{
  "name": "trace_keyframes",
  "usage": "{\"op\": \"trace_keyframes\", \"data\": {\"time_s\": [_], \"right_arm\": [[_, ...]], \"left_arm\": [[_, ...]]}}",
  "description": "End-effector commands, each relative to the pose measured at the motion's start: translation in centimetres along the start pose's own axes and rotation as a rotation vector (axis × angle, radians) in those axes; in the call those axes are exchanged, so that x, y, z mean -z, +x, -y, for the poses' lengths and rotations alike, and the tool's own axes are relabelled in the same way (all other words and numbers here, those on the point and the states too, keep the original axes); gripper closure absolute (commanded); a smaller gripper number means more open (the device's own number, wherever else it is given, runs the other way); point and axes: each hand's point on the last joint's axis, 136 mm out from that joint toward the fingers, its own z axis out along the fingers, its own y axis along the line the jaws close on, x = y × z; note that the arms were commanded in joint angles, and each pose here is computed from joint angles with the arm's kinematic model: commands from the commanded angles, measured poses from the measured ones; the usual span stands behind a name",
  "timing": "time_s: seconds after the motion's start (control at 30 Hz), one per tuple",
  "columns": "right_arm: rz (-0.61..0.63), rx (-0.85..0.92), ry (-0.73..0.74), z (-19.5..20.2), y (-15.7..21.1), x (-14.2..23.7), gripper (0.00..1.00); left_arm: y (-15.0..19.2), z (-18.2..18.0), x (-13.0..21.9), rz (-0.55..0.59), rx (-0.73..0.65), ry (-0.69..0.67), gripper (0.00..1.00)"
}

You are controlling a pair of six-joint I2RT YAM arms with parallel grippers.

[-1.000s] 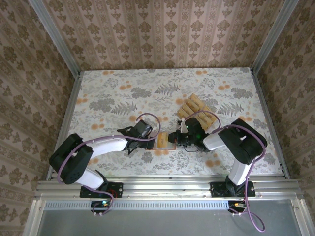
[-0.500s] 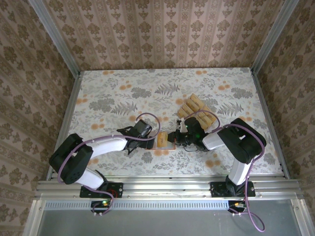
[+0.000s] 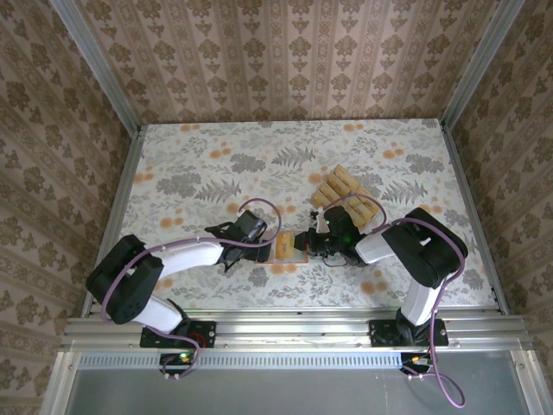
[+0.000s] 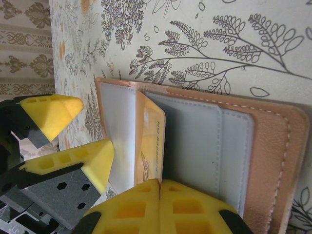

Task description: Put the credit cards into the card holder

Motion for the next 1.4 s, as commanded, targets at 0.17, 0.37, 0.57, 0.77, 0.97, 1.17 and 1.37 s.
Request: {"op": "trace_keyframes", "data": {"time_s": [0.17, 0.37, 0.57, 0.77, 0.97, 1.17, 1.37], "right_arm": [[-0.053, -0.009, 0.066, 2.2, 2.4, 0.6, 1.00], [-0.057, -0.009, 0.059, 1.9, 2.2, 0.2, 1.00], [-0.066, -0.007, 0.051, 1.5, 2.1, -0.3, 1.00], [-0.072, -0.005, 0.051, 1.4, 2.1, -0.6, 1.00], [-0.064, -0.007, 0.054, 1.3, 1.9, -0.7, 1.00], [-0.057, -0.013, 0.060, 1.4, 1.6, -0.9, 1.00], [-0.060, -0.016, 0.056, 1.3, 1.5, -1.2, 1.00]], "left_arm": [[1.7, -1.0, -0.3, -0.050, 0.000, -0.035, 0.00], [1.8, -1.0, -0.4, -0.051, 0.000, -0.034, 0.00], [1.8, -1.0, -0.4, -0.051, 0.001, -0.033, 0.00], [1.9, -1.0, -0.4, -0.053, 0.001, -0.033, 0.00], [1.9, -1.0, -0.4, -0.050, 0.003, -0.032, 0.00], [2.1, -1.0, -0.4, -0.053, 0.004, -0.030, 0.00], [2.1, -1.0, -0.4, -0.053, 0.006, -0.030, 0.00]]}}
